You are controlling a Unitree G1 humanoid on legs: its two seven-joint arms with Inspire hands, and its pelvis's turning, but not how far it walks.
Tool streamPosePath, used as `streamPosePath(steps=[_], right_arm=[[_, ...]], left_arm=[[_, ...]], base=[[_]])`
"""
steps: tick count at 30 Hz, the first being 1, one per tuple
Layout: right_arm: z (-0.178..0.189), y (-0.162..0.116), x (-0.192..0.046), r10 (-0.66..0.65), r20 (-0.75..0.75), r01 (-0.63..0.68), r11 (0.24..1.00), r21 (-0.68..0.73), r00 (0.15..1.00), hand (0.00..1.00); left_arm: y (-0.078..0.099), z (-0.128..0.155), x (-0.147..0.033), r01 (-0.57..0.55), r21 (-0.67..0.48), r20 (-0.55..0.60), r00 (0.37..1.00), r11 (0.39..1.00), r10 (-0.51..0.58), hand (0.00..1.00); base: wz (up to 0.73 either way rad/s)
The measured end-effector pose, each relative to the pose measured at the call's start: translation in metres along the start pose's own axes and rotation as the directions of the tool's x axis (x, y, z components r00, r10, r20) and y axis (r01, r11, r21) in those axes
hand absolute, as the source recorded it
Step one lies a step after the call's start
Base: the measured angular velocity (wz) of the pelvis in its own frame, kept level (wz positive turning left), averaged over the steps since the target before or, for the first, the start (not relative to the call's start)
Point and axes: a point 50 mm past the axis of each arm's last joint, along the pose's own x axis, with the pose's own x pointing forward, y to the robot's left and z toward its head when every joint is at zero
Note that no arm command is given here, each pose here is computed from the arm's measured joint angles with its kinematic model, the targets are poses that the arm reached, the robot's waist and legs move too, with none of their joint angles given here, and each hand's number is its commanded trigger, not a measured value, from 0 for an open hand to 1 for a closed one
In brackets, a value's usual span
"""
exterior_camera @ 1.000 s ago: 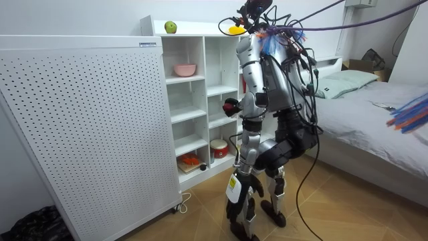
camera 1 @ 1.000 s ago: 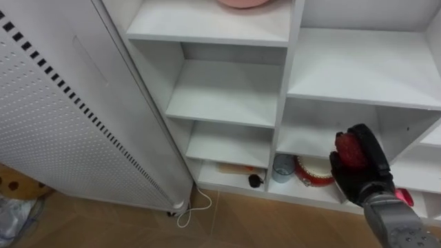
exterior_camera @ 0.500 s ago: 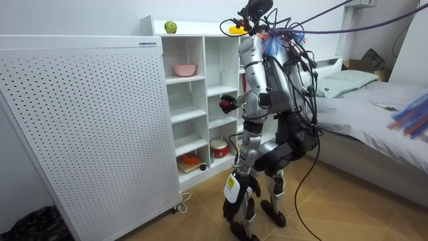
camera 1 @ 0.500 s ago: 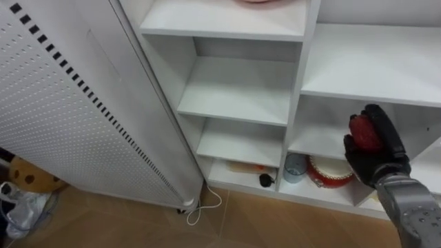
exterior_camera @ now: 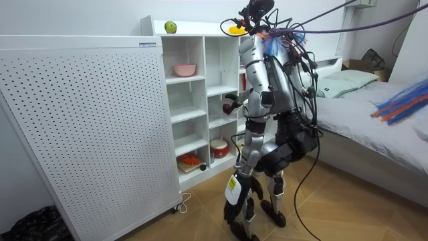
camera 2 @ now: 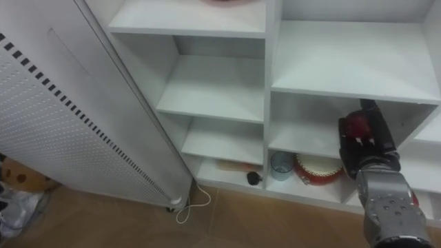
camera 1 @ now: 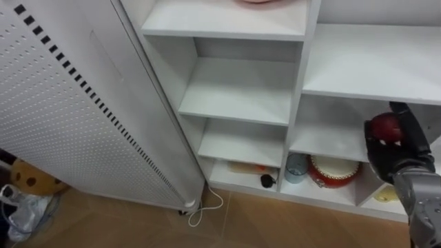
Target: Arrange fruit in the closet
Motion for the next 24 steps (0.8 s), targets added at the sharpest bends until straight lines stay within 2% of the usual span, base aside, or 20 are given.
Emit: streamPosePath(steps=[5, 24], right_arm=[[0.0066, -0.0010, 0.0001, -0.032, 0.037, 0.031, 0.999, 0.031, 0.999, 0.00], [0.0062, -0.0014, -0.0001, -0.051, 0.029, 0.050, 0.998, 0.026, 0.998, 0.00]], left_arm=[[-0.0003, 0.0001, -0.0002, 0.000, -0.002, 0.008, 1.000, 1.000, 0.000, 0.00], [-0.0021, -0.0034, -0.0010, 0.012, 0.004, 0.003, 1.000, 1.000, -0.012, 0.00]], base=[[-0.02], [0.00]])
